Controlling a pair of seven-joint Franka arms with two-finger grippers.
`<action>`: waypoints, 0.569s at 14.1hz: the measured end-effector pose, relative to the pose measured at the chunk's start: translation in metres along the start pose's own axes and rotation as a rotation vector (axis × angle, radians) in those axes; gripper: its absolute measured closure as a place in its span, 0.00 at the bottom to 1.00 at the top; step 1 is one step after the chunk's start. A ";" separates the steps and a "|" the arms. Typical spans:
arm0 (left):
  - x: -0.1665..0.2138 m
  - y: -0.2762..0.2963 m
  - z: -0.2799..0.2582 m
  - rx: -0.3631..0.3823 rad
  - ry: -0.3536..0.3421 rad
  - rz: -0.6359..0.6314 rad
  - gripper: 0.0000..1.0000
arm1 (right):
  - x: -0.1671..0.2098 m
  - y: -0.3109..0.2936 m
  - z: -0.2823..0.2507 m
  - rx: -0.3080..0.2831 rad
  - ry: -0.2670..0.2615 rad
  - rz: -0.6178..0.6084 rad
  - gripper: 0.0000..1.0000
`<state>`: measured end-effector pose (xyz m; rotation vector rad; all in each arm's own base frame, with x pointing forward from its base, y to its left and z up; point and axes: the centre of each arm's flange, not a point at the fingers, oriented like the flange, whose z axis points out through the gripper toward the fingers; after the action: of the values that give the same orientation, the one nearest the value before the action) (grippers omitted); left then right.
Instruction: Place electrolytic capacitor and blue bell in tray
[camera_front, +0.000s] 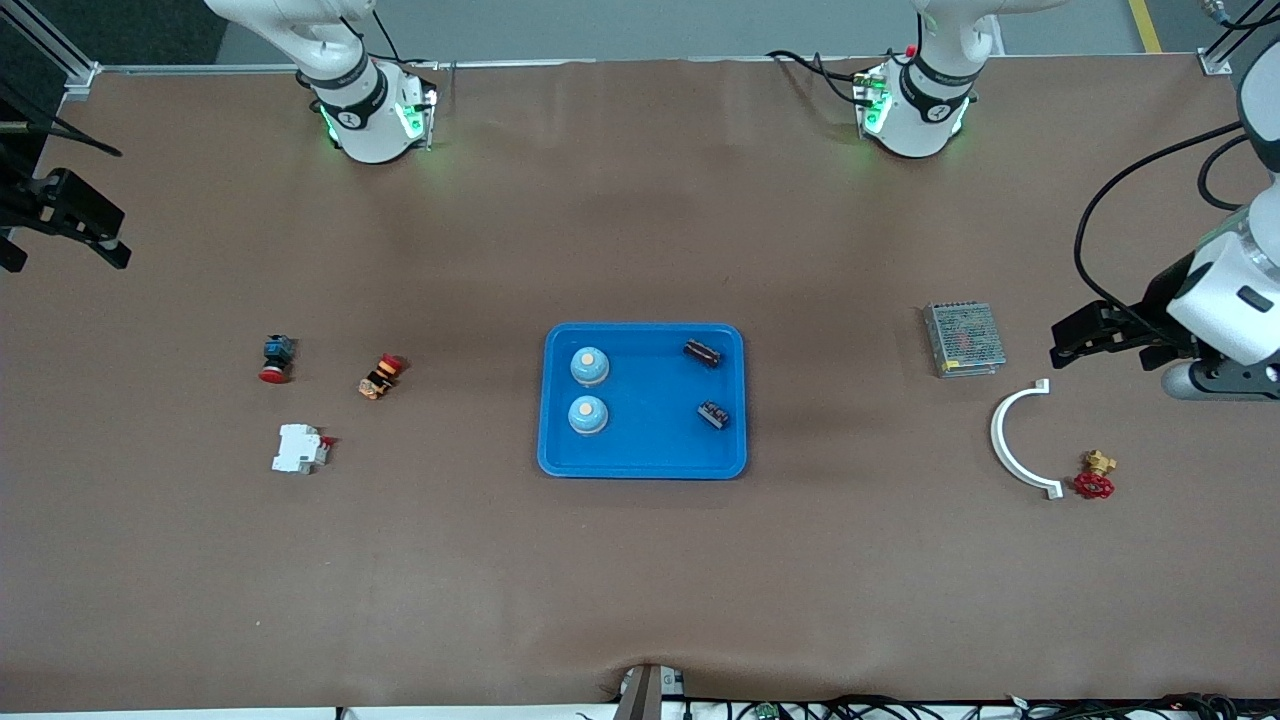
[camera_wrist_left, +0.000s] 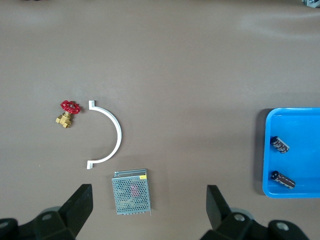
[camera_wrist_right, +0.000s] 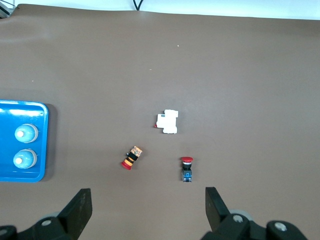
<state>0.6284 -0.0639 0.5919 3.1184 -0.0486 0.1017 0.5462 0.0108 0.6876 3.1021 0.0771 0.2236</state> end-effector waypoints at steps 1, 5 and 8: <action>0.000 -0.002 0.000 0.009 0.000 -0.006 0.00 | 0.001 0.000 0.001 0.000 0.000 0.001 0.00; 0.001 -0.012 0.000 0.022 0.001 -0.026 0.00 | 0.009 0.003 0.001 -0.001 0.050 0.006 0.00; 0.001 -0.014 0.000 0.023 0.002 -0.030 0.00 | 0.013 0.004 0.000 -0.002 0.073 0.007 0.00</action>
<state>0.6300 -0.0498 0.5916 3.1402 -0.0014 0.1049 0.5588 0.0075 0.6893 3.0925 0.0674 0.3367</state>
